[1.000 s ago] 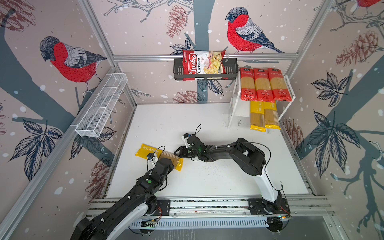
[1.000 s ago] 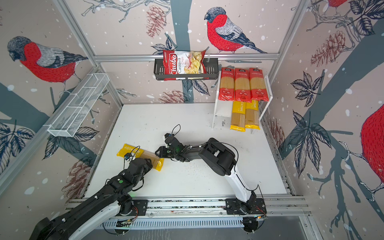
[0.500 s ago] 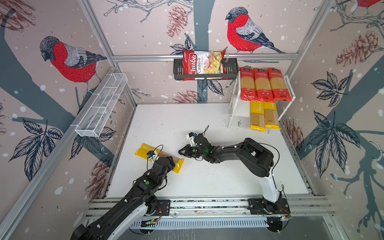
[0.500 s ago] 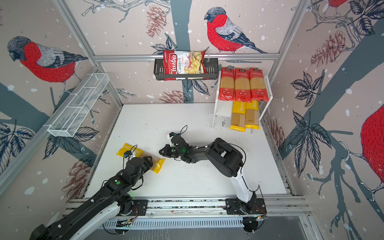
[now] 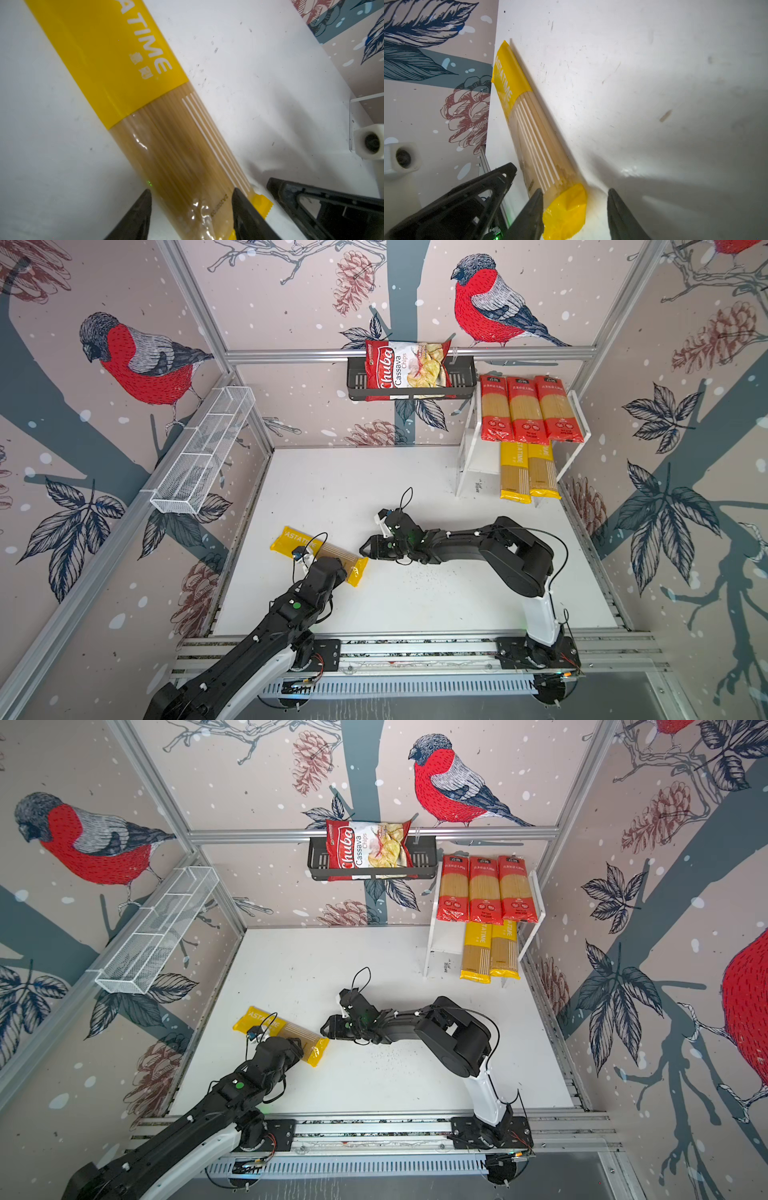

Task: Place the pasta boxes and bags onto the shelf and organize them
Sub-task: 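Lower the right gripper onto the lying yellow bag's end and close it, then swing the yellow bag upright while the left gripper grasps its other end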

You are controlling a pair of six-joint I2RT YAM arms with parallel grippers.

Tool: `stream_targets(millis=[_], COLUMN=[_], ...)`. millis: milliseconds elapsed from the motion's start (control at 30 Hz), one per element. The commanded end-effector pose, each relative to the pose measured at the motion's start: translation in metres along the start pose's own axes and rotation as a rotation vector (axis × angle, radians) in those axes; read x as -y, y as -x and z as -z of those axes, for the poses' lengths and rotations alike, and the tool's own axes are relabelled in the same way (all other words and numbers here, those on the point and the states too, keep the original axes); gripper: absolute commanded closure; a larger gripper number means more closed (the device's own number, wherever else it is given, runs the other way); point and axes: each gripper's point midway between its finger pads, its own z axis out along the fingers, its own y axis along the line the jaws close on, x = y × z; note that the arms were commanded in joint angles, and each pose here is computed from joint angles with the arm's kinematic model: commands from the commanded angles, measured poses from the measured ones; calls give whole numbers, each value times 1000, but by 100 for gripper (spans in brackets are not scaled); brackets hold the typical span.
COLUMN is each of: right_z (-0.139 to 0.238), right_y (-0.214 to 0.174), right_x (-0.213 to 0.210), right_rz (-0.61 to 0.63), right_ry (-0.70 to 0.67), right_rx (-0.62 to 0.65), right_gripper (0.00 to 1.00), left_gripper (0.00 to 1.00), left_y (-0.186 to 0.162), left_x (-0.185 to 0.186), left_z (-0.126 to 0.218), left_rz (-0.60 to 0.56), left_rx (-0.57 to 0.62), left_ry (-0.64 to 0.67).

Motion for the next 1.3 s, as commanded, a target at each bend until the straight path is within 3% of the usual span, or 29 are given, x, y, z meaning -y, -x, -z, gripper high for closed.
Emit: stream_targets(millis=[0,133,300,500,700,967,1133,1267], right_z=[-15,-36,-36,3,56,138,154,167], right_y=[-21,-29,-24,2,3,-53,-96,-86], right_x=[4,-10,-25,-18,8,88,73,73], right_rz=[39,58,78,34,-34,-227,-170,-107], right_ry=[-15,25,63,46,-2,-175,-166,-245], right_rx=[-98,-134,-100,4,80,167,105,130], right_gripper=[49,56,84,100,100,99,83,63], left_gripper=[44,55,72,73,63,58,54,52], left_y=[-7,-16,-23,-17,-10,-35,-62,-79], left_x=[12,11,13,48,86,122,149,155], left_z=[-7,-14,-17,-7,8,5,2,-8], left_rz=[49,49,49,-5,-55,-86,-122,-160], left_rx=[-29,-62,-76,-108,-140,-222,-312,-389], left_ry=[-71,-79,-113,-231,-347,-445,-529,-525])
